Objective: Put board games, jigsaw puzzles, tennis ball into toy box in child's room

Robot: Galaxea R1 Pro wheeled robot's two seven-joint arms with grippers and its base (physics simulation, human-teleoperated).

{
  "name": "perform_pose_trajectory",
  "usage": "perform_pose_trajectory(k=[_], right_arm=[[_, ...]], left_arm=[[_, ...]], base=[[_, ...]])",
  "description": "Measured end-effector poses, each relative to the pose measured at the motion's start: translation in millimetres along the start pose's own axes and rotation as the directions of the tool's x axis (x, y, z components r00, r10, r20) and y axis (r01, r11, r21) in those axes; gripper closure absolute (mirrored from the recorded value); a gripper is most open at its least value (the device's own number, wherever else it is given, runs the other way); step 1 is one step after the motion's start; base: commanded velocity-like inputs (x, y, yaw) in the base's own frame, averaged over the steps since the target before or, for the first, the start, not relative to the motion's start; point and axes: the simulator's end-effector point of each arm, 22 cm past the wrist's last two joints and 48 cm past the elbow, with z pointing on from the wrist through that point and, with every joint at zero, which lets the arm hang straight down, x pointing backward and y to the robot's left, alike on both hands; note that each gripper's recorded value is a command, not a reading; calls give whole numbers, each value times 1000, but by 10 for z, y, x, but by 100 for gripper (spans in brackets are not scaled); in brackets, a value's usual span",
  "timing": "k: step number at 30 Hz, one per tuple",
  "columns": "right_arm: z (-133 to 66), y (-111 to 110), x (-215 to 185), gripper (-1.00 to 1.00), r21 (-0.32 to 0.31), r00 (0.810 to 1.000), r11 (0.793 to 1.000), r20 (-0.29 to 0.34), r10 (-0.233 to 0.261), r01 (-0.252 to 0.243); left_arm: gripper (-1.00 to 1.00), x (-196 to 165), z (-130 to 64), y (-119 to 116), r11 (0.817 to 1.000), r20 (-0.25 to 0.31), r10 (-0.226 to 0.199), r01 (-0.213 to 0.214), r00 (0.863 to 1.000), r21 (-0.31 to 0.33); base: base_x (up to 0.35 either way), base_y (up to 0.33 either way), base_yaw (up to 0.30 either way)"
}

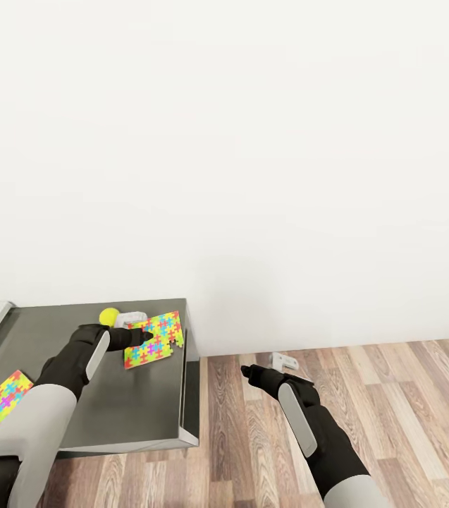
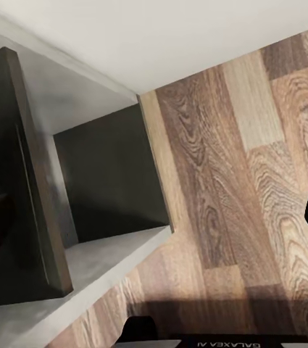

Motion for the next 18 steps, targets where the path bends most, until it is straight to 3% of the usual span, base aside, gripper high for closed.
perform_pose_trajectory(k=[18], right_arm=[[1, 20, -3, -100, -9, 1000, 1000, 0, 0, 0]], left_arm=[[-100, 6, 5, -97, 999, 0, 0, 0, 1000, 44]], base=[[0, 0, 0]])
